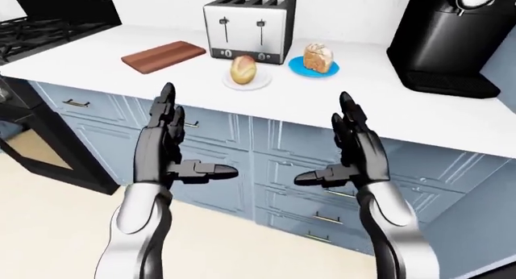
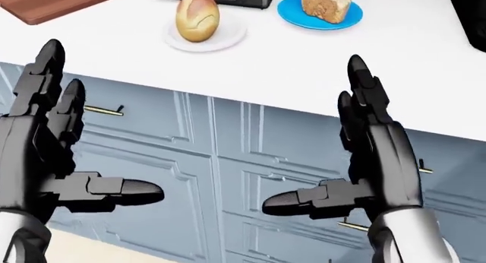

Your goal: Place all breads on the cutting board.

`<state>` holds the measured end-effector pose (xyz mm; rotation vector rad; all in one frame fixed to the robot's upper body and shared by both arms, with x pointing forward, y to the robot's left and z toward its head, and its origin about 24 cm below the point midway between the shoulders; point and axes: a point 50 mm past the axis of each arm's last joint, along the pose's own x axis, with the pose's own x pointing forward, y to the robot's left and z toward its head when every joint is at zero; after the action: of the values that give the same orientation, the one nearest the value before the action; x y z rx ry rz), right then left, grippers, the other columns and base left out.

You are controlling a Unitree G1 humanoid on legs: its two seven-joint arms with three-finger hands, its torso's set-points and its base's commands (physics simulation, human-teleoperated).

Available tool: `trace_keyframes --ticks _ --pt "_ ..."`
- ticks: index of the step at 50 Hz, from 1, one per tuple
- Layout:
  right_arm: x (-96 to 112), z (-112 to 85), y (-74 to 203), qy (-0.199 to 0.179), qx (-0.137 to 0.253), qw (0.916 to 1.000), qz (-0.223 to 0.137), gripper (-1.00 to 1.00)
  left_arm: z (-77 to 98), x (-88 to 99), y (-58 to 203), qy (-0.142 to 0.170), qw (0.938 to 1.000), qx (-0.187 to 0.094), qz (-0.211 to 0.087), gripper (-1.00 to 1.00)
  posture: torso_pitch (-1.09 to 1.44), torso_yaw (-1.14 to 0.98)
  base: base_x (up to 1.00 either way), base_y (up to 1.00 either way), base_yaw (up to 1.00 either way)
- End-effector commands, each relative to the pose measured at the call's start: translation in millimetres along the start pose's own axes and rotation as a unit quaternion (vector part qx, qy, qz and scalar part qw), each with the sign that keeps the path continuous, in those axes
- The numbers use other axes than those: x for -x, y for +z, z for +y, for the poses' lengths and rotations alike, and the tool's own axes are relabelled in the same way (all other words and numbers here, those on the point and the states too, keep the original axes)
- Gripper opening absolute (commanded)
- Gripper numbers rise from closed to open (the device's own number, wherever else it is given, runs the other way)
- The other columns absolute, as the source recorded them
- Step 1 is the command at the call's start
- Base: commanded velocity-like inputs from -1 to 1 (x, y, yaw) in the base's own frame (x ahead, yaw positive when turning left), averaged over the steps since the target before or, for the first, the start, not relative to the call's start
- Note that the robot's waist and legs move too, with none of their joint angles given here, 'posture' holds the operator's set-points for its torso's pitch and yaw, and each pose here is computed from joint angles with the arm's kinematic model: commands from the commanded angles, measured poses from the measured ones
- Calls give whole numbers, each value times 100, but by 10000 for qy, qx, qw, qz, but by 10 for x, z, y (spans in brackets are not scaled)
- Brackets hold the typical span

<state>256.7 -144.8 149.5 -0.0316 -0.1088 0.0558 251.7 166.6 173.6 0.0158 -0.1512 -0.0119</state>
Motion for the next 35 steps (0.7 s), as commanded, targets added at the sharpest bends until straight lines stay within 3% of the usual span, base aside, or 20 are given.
trace_keyframes --ticks 1,12,25,35 --pt "2 -14 126 -50 23 9994 -355 100 -30 12 102 -102 9991 32 -399 100 0 0 30 0 0" --pt "-7 3 152 -109 129 9987 -486 100 -31 16 109 -116 9990 40 -423 100 0 0 30 0 0" --pt "13 -15 193 -120 -70 9986 -501 100 -29 18 116 -129 9989 45 -451 100 0 0 26 0 0" --pt "12 0 232 -136 11 9981 -607 100 -29 35 126 -135 9989 30 -454 100 0 0 0 0 -40"
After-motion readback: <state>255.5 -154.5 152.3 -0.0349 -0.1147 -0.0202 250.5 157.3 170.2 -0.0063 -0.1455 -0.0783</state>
